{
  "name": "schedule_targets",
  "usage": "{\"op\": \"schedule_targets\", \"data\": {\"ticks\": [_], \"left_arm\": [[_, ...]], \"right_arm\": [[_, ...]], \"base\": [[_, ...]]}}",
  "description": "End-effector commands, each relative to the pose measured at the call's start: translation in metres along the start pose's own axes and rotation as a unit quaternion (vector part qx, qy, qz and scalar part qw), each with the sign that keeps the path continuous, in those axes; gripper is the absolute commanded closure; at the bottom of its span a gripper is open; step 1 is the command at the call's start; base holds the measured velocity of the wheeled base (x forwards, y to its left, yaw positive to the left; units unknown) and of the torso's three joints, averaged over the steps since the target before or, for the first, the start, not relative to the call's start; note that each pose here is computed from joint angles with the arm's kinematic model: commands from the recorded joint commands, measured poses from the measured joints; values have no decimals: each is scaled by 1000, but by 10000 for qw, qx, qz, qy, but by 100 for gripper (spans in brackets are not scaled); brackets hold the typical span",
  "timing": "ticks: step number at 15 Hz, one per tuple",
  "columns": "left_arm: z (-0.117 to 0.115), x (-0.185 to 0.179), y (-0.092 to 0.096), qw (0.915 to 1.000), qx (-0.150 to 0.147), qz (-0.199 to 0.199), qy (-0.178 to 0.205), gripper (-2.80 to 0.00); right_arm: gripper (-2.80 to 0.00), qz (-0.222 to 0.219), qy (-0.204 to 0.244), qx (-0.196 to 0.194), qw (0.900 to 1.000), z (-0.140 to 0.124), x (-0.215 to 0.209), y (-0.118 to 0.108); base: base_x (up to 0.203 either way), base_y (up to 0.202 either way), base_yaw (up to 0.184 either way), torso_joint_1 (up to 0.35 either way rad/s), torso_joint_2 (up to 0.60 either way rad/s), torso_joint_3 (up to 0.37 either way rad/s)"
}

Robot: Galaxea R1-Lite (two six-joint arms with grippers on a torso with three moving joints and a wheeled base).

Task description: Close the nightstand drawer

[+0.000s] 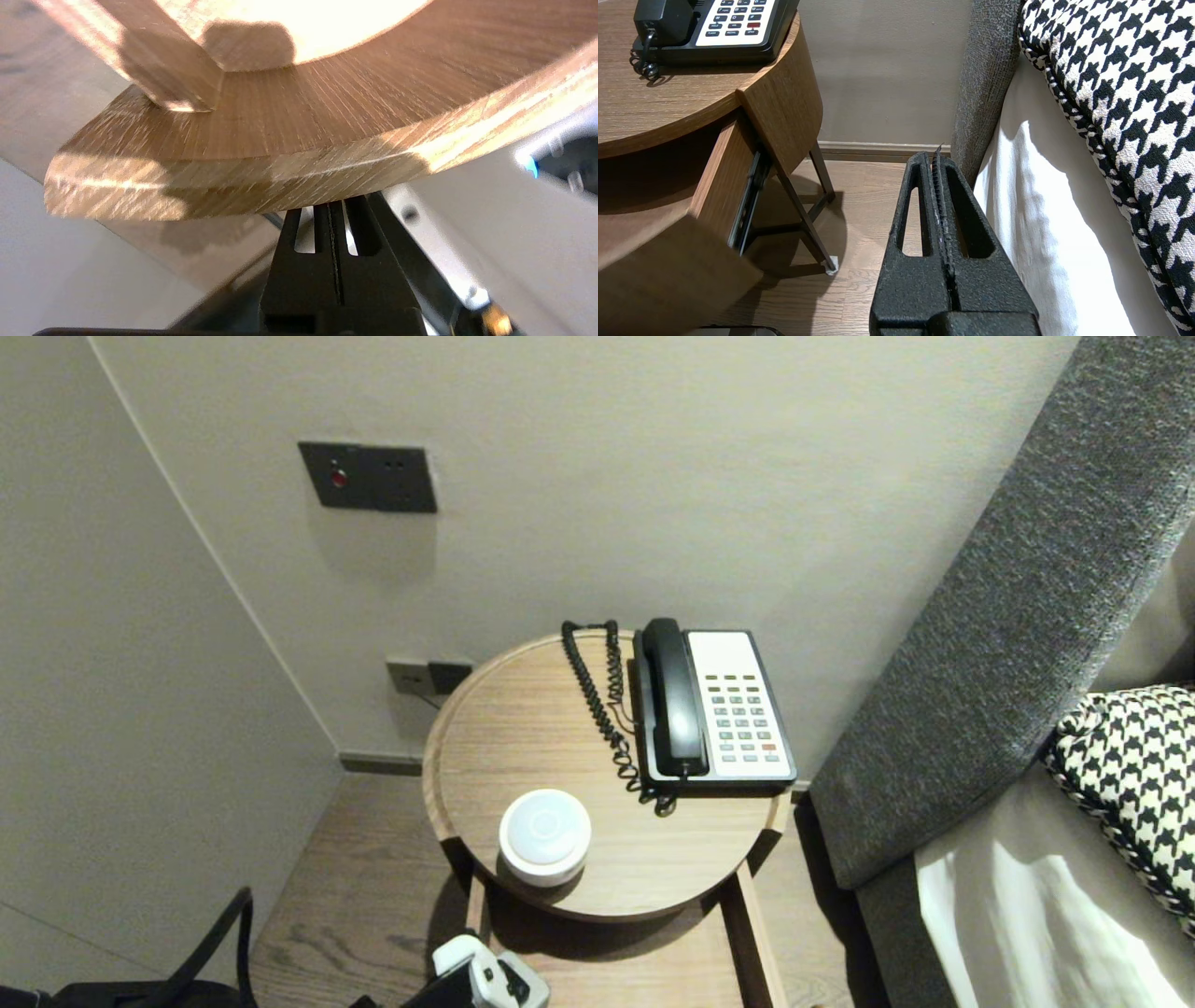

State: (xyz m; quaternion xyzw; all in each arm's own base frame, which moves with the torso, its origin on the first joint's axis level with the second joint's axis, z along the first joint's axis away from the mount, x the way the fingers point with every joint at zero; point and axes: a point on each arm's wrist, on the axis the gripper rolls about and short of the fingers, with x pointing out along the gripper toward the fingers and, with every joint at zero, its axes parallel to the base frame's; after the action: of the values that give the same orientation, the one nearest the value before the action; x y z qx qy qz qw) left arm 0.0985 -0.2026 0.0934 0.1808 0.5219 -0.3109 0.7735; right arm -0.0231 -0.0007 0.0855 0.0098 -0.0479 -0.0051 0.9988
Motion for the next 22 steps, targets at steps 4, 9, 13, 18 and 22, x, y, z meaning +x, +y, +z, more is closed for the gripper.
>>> {"op": "schedule_targets", "data": {"ticks": [4, 9, 13, 18, 22], "left_arm": [[12, 0, 5, 9977, -281, 225, -577, 0], [21, -1, 9, 9926, -648, 293, -989, 0], [30, 0, 19, 9860, -927, 480, -1303, 0], [44, -3, 26, 9781, -1081, 461, -1719, 0], [52, -1, 26, 9778, -1023, 484, -1764, 0]], "right_arm": [[0, -2, 203, -3, 9998, -11, 2, 0], [0, -2, 203, -3, 9998, -11, 2, 0], [0, 2, 203, -4, 9998, -11, 2, 0], [0, 2, 203, -3, 9998, -11, 2, 0], [0, 1, 203, -3, 9998, -11, 2, 0]], "base": [[0, 0, 0, 0, 0, 0], [0, 0, 0, 0, 0, 0], [0, 0, 0, 0, 0, 0], [0, 0, 0, 0, 0, 0], [0, 0, 0, 0, 0, 0]]}}
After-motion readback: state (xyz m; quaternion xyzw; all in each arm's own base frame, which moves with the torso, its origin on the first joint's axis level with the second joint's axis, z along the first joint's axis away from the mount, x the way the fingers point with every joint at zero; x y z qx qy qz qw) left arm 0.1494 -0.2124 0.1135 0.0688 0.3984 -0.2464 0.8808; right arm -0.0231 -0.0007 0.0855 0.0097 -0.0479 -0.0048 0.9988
